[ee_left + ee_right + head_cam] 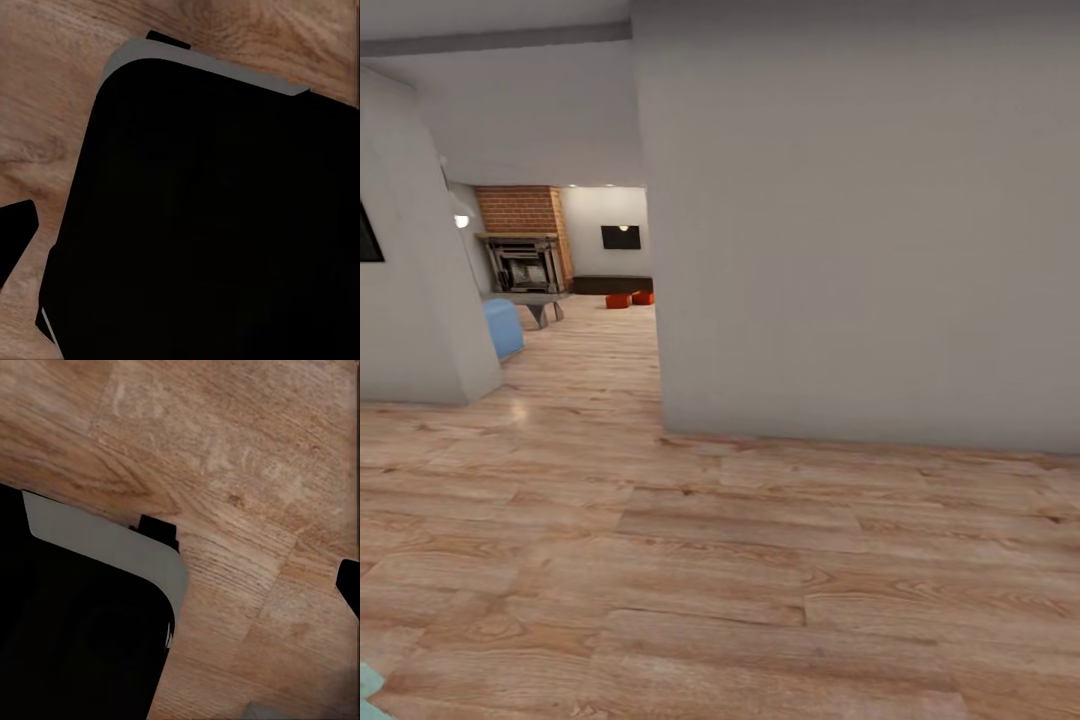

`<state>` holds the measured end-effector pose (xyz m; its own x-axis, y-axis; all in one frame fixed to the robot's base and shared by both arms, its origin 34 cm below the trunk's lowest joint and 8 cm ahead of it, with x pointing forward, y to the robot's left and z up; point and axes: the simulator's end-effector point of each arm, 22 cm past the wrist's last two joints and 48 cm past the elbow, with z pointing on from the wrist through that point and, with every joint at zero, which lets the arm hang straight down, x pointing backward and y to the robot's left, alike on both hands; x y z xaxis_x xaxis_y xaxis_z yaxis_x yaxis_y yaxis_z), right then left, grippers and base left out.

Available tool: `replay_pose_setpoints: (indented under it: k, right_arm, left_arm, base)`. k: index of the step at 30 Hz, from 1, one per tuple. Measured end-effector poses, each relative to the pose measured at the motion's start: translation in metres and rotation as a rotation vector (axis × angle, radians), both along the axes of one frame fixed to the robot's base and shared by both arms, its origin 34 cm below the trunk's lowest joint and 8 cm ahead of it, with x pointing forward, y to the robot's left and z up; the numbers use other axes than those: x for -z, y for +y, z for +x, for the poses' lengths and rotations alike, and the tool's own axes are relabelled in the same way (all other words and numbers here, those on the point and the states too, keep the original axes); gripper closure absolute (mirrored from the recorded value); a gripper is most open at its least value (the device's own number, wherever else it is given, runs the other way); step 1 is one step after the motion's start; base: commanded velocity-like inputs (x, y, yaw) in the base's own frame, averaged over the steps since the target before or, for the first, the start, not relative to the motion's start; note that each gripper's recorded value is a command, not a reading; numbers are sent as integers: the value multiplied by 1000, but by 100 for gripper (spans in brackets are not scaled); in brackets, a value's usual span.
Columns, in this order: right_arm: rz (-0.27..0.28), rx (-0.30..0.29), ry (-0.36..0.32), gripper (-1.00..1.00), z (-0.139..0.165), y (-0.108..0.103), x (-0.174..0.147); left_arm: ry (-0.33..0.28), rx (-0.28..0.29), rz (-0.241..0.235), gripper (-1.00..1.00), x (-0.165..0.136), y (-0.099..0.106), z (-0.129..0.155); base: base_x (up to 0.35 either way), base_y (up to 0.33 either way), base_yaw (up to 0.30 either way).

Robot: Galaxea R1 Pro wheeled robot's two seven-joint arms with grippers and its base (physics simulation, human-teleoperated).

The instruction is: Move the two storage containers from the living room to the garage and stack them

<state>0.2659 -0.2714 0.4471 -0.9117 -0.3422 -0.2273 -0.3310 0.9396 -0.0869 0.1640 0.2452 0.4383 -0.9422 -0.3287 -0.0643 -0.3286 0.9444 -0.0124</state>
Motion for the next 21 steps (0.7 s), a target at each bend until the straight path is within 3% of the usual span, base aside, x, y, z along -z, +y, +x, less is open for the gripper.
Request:
replay_pose_setpoints:
  k: [4, 16, 21]
  right_arm:
    - [-1, 2, 0, -100, 0, -1, 0]
    - [-4, 2, -1, -100, 0, -1, 0]
    - [-2, 2, 0, -100, 0, -1, 0]
  left_arm:
    - [0, 0, 0, -100, 0, 0, 0]
    - [0, 0, 0, -100, 0, 0, 0]
    - [0, 0, 0, -100, 0, 0, 0]
  base:
    - [322, 0, 117]
    - [322, 0, 263]
    - [322, 0, 93]
